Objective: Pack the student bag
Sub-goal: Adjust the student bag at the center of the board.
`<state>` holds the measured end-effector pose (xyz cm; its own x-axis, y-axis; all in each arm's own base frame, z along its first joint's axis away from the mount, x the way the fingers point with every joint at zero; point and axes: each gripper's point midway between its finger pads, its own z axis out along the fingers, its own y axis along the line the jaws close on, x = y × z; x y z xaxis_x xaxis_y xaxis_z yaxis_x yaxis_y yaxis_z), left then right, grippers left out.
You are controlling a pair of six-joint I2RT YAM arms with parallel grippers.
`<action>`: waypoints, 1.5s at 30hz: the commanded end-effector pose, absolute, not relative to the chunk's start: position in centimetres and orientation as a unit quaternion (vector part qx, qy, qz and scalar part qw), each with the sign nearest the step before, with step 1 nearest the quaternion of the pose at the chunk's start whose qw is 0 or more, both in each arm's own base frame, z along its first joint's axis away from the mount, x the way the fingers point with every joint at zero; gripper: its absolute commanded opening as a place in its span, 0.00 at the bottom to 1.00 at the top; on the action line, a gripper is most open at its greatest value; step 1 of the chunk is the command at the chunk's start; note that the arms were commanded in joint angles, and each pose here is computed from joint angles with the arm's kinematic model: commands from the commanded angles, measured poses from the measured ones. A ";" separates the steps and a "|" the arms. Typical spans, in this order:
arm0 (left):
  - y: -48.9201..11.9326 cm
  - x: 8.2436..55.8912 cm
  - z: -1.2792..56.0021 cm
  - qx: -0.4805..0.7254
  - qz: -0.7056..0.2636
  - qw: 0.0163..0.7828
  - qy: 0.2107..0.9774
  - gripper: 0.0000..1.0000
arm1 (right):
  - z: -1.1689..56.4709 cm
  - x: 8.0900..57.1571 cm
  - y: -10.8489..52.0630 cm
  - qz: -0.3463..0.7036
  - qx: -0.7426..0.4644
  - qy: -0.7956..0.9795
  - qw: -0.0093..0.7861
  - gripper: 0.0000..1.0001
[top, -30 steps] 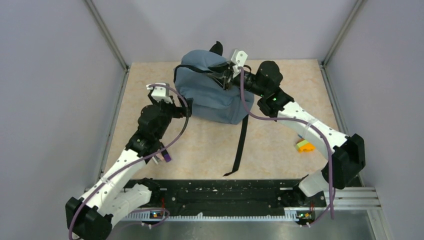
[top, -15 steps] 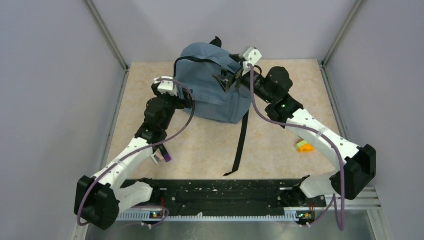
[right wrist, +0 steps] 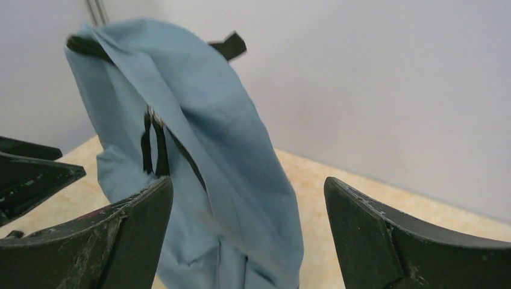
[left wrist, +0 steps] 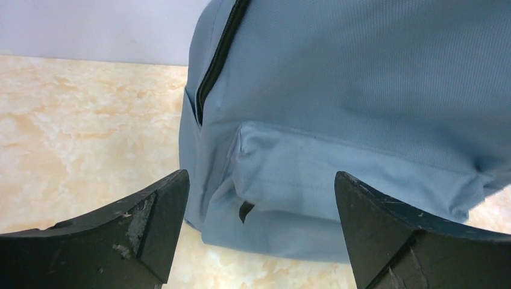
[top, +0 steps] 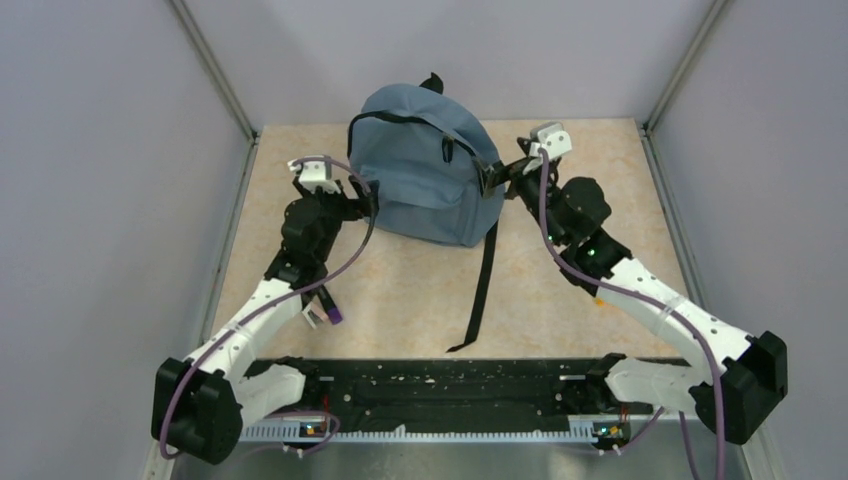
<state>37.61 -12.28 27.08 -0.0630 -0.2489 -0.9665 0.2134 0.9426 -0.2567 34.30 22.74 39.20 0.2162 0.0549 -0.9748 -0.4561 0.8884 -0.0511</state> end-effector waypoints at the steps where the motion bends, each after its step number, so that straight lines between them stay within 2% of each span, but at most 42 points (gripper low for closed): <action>1: -12.7 35.3 26.6 0.001 -0.212 0.690 0.692 0.94 | 38.1 32.8 21.1 0.207 -0.099 0.613 0.756 0.93; 6: -12.8 32.6 24.2 0.028 -0.230 0.695 0.681 0.95 | 35.0 32.3 21.4 0.214 -0.110 0.637 0.733 0.93; 12: -10.1 34.3 19.8 -0.001 -0.205 0.664 0.719 0.94 | 33.4 32.5 22.1 0.220 -0.118 0.642 0.725 0.93; 19: -11.7 36.0 19.9 0.083 -0.228 0.689 0.683 0.91 | 33.2 31.8 22.5 0.242 -0.121 0.634 0.724 0.92; 29: -11.7 38.4 18.8 0.095 -0.208 0.689 0.688 0.69 | 33.5 31.4 21.8 0.230 -0.124 0.632 0.729 0.91; 40: -12.8 40.0 20.1 0.127 -0.219 0.694 0.674 0.70 | 33.1 31.9 22.3 0.230 -0.131 0.637 0.724 0.91; 41: -12.9 40.2 20.1 0.128 -0.219 0.693 0.674 0.68 | 33.1 31.9 22.4 0.230 -0.131 0.638 0.723 0.90; 42: -13.0 40.7 19.8 0.130 -0.217 0.690 0.679 0.59 | 33.1 31.9 22.5 0.231 -0.133 0.638 0.722 0.90; 45: -13.4 40.7 19.5 0.141 -0.224 0.688 0.676 0.43 | 33.0 31.9 22.4 0.229 -0.134 0.640 0.721 0.90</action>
<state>39.90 -12.77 17.38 -0.0942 -0.1263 -0.9875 0.4526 0.8780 -0.1554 31.97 22.10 31.29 0.0350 0.1370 -0.9900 -0.4870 0.8673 0.1028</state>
